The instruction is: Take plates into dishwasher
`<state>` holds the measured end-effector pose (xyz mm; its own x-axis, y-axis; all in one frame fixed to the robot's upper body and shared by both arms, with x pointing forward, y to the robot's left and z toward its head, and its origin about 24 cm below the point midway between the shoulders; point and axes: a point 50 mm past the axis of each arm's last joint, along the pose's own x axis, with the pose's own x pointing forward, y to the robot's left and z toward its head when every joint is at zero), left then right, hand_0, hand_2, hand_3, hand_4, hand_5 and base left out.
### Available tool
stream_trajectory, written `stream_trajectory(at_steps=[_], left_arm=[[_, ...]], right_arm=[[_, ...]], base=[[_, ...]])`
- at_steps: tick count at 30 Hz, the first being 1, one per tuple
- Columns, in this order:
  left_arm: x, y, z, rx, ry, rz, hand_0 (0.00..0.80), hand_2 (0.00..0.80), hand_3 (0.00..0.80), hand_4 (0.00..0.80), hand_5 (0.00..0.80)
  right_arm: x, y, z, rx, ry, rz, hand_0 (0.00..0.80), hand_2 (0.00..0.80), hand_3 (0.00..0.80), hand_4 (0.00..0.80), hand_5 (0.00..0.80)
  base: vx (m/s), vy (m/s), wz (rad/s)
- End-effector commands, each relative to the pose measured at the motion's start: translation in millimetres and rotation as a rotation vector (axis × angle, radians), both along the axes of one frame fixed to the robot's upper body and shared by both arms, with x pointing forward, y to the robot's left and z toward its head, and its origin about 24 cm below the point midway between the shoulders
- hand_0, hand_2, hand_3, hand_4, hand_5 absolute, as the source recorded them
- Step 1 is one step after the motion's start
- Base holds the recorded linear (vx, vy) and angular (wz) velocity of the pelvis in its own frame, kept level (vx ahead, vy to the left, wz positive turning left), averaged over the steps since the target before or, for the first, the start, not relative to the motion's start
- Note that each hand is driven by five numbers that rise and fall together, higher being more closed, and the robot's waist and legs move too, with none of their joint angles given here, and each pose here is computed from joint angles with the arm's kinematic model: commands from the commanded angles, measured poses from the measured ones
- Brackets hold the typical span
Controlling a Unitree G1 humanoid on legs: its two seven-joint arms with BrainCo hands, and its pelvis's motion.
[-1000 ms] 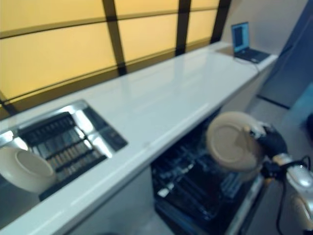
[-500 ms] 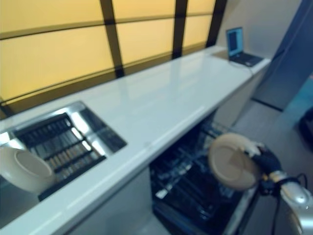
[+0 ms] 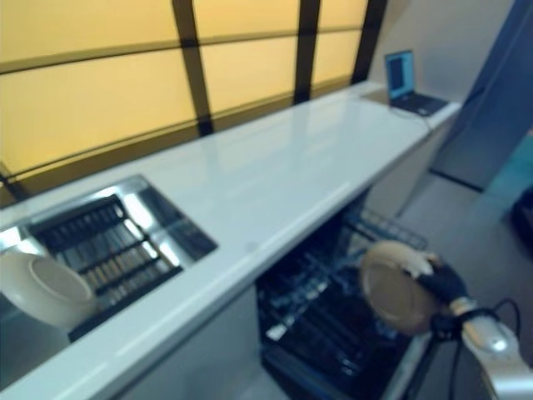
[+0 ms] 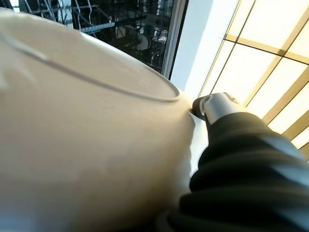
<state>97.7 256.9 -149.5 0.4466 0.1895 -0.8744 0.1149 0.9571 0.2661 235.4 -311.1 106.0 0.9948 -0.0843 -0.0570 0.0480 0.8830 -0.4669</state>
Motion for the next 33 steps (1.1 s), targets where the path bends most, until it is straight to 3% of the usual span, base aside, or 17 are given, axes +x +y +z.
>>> stream_trajectory(at_steps=[1, 5, 33], left_arm=[[22.4, 15.0, 11.1, 0.038, -0.065, 0.008, 0.0, 0.0, 0.0, 0.0, 0.0], [21.1, 12.0, 9.8, 0.032, -0.06, 0.004, 0.0, 0.0, 0.0, 0.0, 0.0], [22.7, 0.6, 7.0, 0.016, -0.046, -0.047, 0.0, 0.0, 0.0, 0.0, 0.0]], right_arm=[[11.9, 9.6, 41.9, -0.106, -0.228, 0.026, 0.8, 0.8, 0.8, 0.8, 0.8], [11.9, 21.4, 45.2, -0.174, -0.236, 0.072, 0.8, 0.8, 0.8, 0.8, 0.8], [17.5, 68.7, 12.2, -0.13, -0.103, 0.303, 0.8, 0.8, 0.8, 0.8, 0.8]], base=[[0.0, 0.0, 0.0], [0.0, 0.0, 0.0], [0.0, 0.0, 0.0]])
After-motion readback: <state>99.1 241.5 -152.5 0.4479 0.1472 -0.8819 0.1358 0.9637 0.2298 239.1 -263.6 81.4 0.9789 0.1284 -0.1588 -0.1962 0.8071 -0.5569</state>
